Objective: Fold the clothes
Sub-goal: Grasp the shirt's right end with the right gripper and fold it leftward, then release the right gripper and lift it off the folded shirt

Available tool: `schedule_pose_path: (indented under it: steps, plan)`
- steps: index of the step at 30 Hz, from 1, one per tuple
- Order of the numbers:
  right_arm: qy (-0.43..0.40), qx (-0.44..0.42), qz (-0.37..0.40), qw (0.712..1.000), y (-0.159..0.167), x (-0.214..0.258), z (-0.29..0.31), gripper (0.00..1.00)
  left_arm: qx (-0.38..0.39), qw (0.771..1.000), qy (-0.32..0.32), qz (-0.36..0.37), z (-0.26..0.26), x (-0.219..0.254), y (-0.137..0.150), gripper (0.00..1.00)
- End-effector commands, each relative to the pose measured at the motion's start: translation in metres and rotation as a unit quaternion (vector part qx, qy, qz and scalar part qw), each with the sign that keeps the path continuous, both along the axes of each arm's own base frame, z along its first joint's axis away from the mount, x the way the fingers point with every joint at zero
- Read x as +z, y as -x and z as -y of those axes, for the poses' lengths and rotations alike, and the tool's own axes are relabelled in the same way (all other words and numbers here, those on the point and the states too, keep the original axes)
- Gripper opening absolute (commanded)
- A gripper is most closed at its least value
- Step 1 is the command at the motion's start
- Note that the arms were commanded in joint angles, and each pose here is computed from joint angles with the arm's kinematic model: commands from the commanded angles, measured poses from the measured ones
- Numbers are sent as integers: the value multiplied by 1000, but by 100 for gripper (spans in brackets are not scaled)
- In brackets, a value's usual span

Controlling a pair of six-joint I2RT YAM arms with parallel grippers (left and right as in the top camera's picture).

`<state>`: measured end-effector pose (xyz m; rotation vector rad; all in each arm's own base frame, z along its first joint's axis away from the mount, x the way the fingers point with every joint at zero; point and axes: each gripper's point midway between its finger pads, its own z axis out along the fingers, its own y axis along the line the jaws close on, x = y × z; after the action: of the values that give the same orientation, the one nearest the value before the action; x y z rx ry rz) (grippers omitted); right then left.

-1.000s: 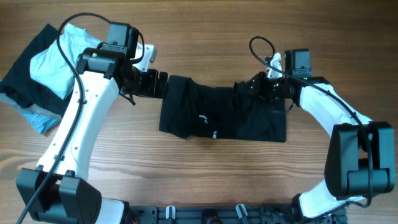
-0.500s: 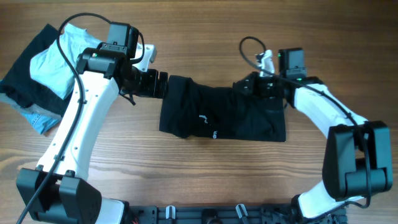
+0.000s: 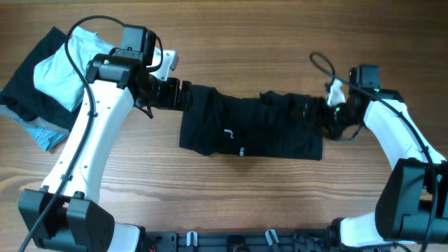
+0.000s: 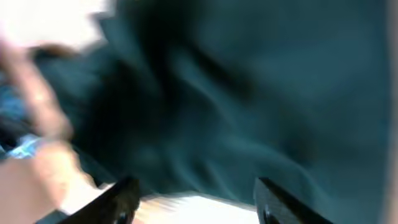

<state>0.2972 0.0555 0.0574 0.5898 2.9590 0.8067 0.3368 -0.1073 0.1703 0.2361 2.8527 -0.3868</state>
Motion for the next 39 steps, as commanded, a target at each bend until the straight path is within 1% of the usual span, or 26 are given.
schedule_pose_path:
  steps: [1,2,4,5,7,8,9,10,13,14,15,17,19,21,22,23,24,25,26,28,30,33,34,35,36,39]
  plan:
    - [174,-71,-103,977,39,-31,54,78,-8,1000,10,12,2,8,0,96]
    - [165,-49,-93,981,40,-35,50,79,-8,1000,10,12,2,8,0,96]
    - [137,-21,-80,987,42,-42,40,75,-8,1000,10,12,2,8,0,97]
    - [135,-22,-87,987,48,-46,39,70,-8,1000,10,12,2,8,0,97]
    - [166,-38,-103,980,58,-56,49,40,-8,1000,10,12,2,8,0,97]
    - [205,-72,-122,969,65,-61,64,11,-8,1000,10,13,2,8,0,97]
    - [237,-95,-131,958,69,-63,77,4,-8,1000,10,13,2,8,0,98]
    - [264,-123,-132,947,69,-64,93,4,-8,1000,10,14,2,8,0,98]
    - [263,-178,-118,941,56,-59,119,4,-8,1000,10,14,2,8,-1,98]
    - [258,-190,-114,941,52,-55,125,4,-8,1000,10,14,2,8,-1,98]
    - [244,-178,-99,948,45,-50,128,6,-8,1000,10,14,2,8,-1,98]
    - [209,-140,-66,966,31,-38,124,34,-8,1000,10,14,2,8,0,99]
    - [158,-86,-23,983,14,-16,108,44,-8,1000,10,14,2,8,0,100]
    - [95,-41,37,994,-3,11,84,43,-8,1000,10,14,2,8,0,100]
    - [58,-21,73,995,-10,25,70,39,-8,1000,10,14,2,8,0,100]
    - [29,-18,98,995,-15,37,60,32,-8,1000,10,14,2,8,0,100]
    - [9,-24,112,993,-20,45,54,20,-8,1000,10,14,2,8,0,100]
    - [1,-39,108,993,-22,47,50,13,-8,1000,10,14,2,8,-1,100]
    - [-1,-40,104,994,-23,45,46,9,-8,1000,10,14,2,8,-1,100]
    - [-1,-35,84,996,-19,30,33,9,-8,1000,10,14,2,8,-1,100]
    - [-9,-10,64,998,-11,7,7,9,-8,1000,10,16,2,8,-2,100]
    - [-48,71,90,992,-7,-15,-45,11,-8,1000,11,16,3,8,-2,100]
    - [-48,86,94,991,-6,-21,-55,13,-7,1000,13,15,3,8,-2,100]
    - [-47,105,98,989,-5,-29,-67,16,-7,1000,15,15,4,8,-2,100]
    - [-39,110,94,989,-3,-38,-73,19,-8,1000,17,14,4,8,-2,100]
    - [3,90,49,995,4,-72,-76,19,-8,1000,18,14,5,8,-1,100]
